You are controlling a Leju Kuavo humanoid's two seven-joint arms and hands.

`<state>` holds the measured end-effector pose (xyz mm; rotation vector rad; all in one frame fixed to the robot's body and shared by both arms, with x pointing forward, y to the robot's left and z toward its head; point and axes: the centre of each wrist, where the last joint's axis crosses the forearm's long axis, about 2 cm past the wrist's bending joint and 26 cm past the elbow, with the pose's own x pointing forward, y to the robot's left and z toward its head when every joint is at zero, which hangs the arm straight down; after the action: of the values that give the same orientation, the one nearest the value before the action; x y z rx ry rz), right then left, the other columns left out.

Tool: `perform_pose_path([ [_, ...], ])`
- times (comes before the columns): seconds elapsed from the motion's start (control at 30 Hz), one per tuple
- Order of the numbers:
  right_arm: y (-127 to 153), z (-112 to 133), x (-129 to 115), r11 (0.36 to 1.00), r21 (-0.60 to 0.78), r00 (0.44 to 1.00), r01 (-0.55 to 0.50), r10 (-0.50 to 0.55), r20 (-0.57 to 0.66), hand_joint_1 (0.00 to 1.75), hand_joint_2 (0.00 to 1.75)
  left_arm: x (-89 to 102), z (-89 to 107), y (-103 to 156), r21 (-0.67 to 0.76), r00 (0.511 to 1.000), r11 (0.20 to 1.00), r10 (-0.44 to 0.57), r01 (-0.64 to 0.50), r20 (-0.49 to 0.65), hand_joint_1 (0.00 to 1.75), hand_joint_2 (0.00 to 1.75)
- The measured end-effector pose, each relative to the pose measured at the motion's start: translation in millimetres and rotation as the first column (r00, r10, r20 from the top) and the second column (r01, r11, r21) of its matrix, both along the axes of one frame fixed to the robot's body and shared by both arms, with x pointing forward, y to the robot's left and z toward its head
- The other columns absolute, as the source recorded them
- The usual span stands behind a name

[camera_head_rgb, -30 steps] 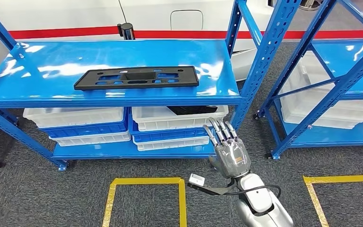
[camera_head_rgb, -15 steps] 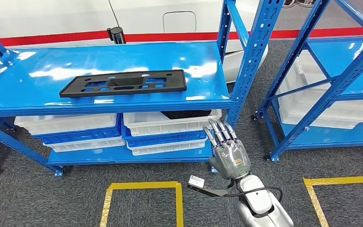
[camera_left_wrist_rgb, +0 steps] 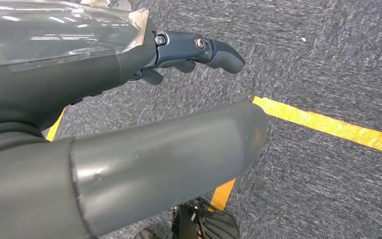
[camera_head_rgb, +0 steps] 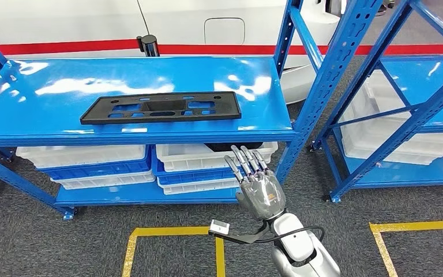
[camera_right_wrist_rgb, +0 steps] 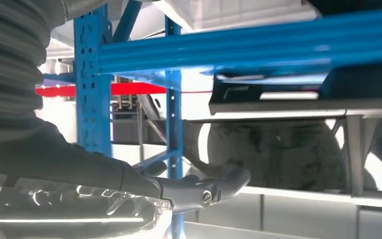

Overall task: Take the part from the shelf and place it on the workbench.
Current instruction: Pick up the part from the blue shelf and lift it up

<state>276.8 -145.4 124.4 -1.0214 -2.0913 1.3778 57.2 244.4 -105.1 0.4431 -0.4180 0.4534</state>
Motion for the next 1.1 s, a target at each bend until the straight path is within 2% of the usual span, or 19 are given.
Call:
perform_pose_path([
  [0.4,45.9,20.6,7.9,0.997,-0.009,0.995,-0.081,0.081,0.053,0.00,1.75,0.3,0.2,-1.5,-0.003,1.000,1.000,-0.022,0.022,-0.005,0.00,0.00],
  [0.6,76.5,24.0,11.9,0.990,-0.007,0.990,-0.142,0.142,0.023,0.00,1.75,-0.7,0.1,-1.9,0.000,1.000,1.000,-0.024,0.024,-0.008,0.00,0.00],
  [1.1,96.8,25.7,30.4,0.989,-0.051,0.990,-0.139,0.139,-0.003,0.00,1.75,-0.3,0.3,-3.2,-0.004,0.999,0.999,-0.035,0.035,-0.014,0.00,0.00],
])
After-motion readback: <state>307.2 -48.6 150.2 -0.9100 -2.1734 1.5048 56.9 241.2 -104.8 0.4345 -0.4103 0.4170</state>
